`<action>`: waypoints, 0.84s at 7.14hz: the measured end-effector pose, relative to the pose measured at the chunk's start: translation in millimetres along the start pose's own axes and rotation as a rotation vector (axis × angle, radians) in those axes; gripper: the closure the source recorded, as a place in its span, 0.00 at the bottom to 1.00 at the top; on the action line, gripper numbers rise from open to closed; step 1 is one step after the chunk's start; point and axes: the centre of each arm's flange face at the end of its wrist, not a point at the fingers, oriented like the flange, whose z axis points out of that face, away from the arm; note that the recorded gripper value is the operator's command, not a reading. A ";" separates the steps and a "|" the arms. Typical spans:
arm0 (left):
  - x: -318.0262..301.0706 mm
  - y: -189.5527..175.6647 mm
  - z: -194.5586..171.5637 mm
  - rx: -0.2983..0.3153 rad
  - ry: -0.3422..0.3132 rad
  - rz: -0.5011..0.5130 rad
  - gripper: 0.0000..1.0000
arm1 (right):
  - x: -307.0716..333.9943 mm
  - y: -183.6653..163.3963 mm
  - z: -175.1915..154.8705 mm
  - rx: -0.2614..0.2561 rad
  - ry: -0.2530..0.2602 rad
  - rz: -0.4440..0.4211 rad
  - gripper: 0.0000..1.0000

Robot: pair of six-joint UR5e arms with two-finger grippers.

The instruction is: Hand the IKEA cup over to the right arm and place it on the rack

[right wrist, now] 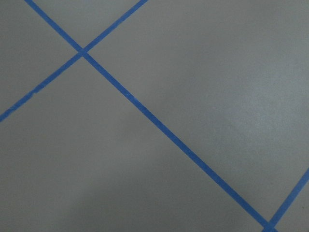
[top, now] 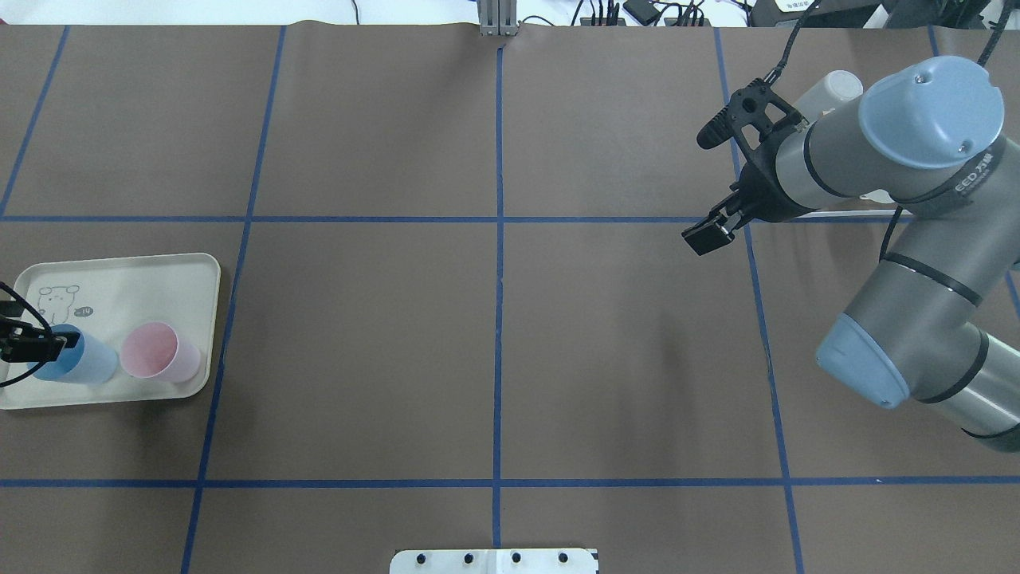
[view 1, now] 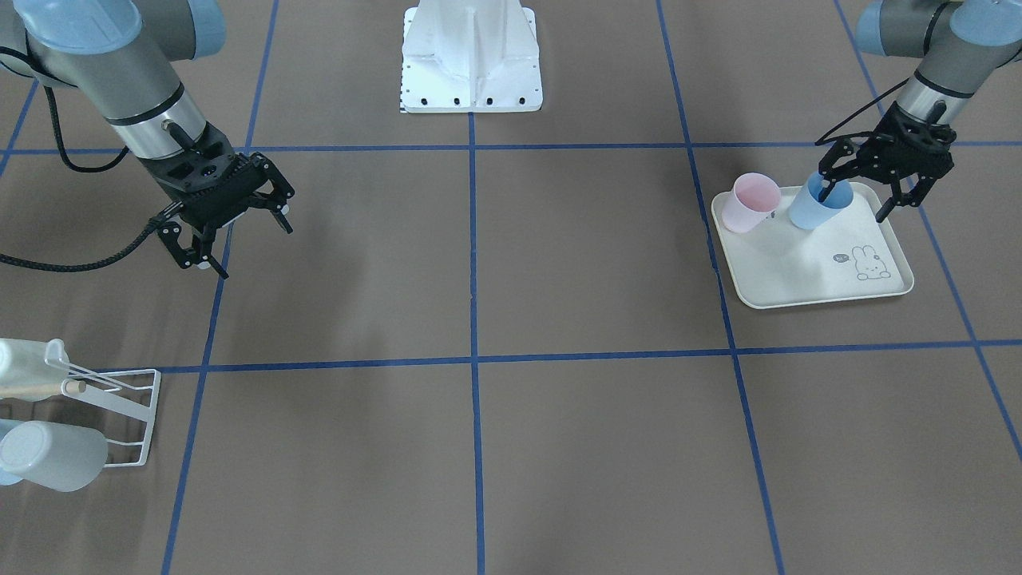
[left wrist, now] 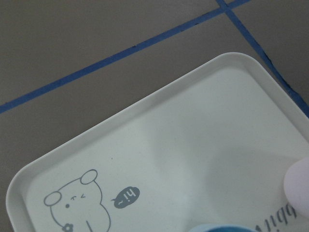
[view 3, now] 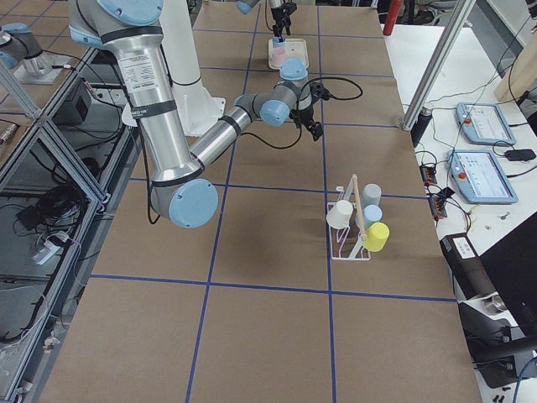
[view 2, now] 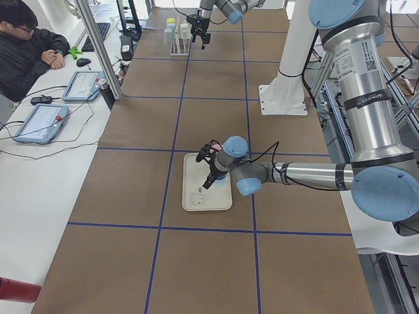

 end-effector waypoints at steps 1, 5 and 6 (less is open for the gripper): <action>-2.3 3.6 1.1 0.003 0.004 0.002 1.00 | 0.2 0.0 0.2 0.000 0.001 0.000 0.02; -6.6 5.9 -16.6 0.019 0.027 0.027 1.00 | -0.4 0.2 0.7 -0.001 0.000 -0.001 0.01; -22.5 2.2 -34.1 0.036 0.022 0.051 1.00 | -3.6 0.0 2.4 -0.003 -0.005 -0.005 0.01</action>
